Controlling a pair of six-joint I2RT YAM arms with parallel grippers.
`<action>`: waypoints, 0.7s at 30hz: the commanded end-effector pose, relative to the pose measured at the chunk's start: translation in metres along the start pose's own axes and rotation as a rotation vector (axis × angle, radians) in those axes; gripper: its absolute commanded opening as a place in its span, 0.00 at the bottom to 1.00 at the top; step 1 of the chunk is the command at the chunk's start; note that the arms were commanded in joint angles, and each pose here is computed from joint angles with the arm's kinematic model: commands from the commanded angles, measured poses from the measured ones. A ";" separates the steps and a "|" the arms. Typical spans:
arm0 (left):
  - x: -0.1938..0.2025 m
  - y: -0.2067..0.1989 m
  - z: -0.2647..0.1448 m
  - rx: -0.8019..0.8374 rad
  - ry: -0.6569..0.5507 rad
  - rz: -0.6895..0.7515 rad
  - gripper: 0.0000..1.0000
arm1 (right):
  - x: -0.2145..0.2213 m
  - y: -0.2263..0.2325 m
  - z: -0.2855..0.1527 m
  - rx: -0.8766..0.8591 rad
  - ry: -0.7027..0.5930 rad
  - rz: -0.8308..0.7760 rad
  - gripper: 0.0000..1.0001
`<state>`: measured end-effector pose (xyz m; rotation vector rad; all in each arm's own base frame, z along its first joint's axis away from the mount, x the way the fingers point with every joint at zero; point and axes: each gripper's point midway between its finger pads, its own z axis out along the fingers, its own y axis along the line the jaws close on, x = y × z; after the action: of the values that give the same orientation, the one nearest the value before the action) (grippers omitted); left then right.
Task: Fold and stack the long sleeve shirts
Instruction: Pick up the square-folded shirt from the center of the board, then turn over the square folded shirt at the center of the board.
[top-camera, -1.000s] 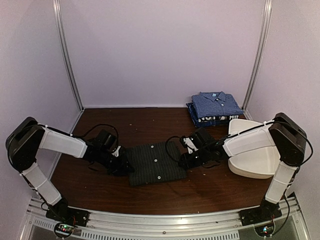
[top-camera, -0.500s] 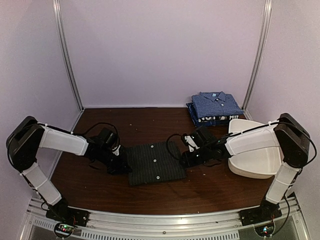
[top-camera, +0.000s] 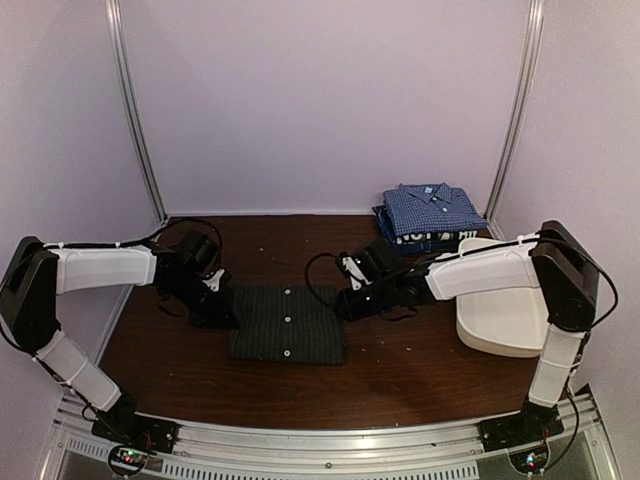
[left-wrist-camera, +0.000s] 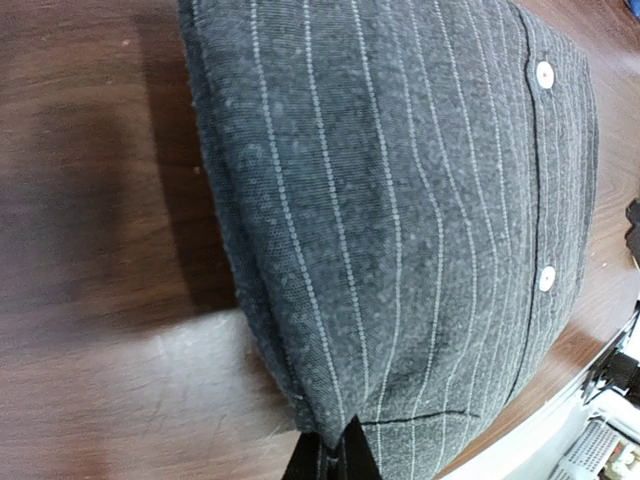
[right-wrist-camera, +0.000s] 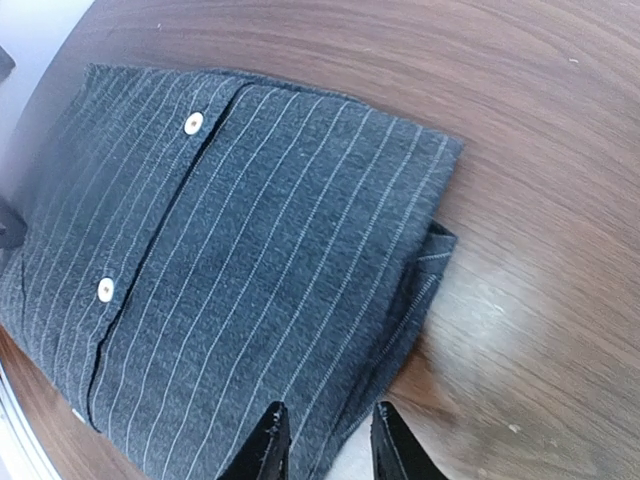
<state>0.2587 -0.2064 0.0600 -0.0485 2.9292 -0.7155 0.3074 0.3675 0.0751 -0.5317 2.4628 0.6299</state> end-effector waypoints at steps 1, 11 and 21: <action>-0.006 0.005 -0.022 -0.034 -0.004 0.077 0.00 | 0.006 0.012 0.021 0.024 0.035 -0.041 0.29; -0.028 0.006 -0.059 -0.058 -0.068 0.122 0.00 | 0.026 0.020 0.067 0.014 0.109 -0.058 0.26; -0.087 -0.057 -0.126 0.038 -0.230 0.264 0.00 | 0.014 0.091 0.113 -0.165 0.095 -0.025 0.26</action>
<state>0.3013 -0.1808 0.1533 0.1375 2.7897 -0.6195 0.3142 0.4607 0.0301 -0.6522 2.4682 0.6838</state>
